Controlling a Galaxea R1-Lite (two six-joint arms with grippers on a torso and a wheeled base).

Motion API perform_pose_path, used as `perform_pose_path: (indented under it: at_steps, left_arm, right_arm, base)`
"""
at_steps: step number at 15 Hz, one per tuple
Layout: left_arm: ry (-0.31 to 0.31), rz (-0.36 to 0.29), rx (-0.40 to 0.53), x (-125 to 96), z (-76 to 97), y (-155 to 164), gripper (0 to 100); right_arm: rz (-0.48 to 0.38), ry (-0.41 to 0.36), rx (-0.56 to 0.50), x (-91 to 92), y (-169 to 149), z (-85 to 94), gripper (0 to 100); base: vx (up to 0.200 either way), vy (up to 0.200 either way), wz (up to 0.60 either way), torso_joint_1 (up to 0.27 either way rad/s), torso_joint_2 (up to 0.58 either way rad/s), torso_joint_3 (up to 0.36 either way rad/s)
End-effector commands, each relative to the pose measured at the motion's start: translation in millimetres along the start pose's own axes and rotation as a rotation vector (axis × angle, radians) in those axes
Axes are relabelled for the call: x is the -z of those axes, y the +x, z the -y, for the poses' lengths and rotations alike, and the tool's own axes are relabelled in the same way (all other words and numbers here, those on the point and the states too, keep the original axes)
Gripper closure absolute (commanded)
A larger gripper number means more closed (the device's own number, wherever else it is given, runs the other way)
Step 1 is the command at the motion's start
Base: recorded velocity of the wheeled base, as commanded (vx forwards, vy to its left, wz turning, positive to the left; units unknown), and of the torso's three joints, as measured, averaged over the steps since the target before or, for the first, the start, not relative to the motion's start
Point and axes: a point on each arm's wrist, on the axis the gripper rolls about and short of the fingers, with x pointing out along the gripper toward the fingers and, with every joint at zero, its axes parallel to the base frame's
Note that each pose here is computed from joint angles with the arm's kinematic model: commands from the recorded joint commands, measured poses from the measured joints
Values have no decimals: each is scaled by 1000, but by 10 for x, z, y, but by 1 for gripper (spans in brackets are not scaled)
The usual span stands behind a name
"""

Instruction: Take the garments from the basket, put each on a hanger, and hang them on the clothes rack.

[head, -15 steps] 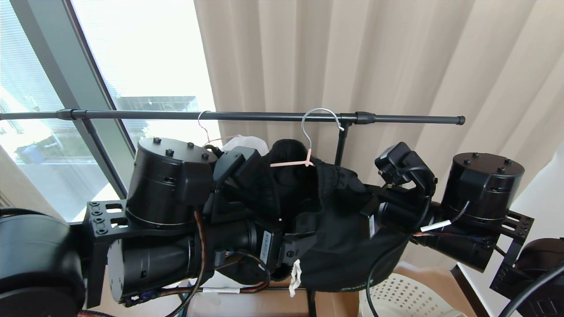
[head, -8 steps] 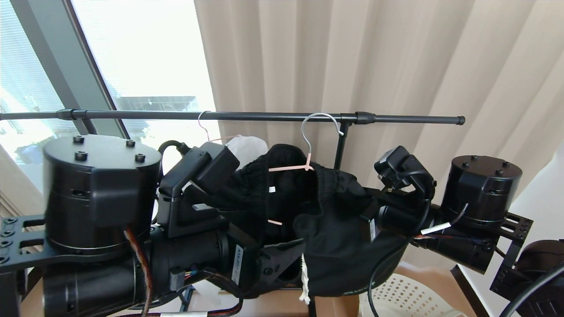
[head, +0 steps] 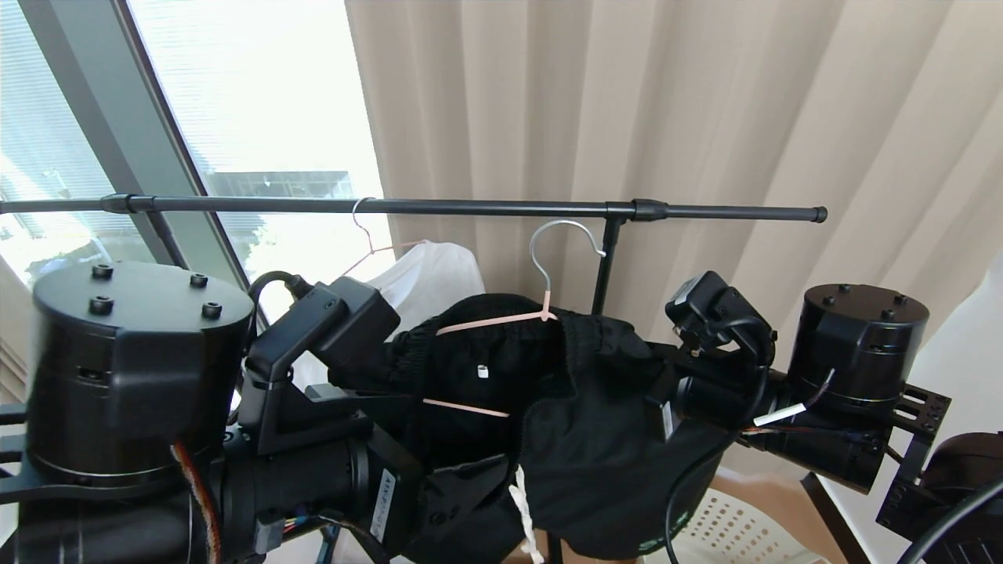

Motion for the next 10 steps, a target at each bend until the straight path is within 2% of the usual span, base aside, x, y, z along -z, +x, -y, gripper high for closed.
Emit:
perform_pose_path:
  at_steps: [1, 4, 7, 10]
  left_arm:
    - [6, -32, 1, 36, 10, 57, 0]
    - [17, -44, 10, 49, 38, 81, 0]
    - [47, 33, 18, -47, 36, -153, 0]
    - [89, 47, 14, -78, 22, -355, 0]
  right_arm:
    - [1, 0, 0, -1, 0, 1, 100]
    - [1, 0, 0, -1, 0, 1, 100]
    - [2, 1, 7, -2, -1, 19, 100]
    - [0, 1, 8, 3, 2, 23, 100]
  base:
    - [0, 0, 0, 0, 0, 0]
    - [0, 0, 0, 0, 0, 0]
    - [0, 0, 0, 0, 0, 0]
    - [0, 0, 0, 0, 0, 0]
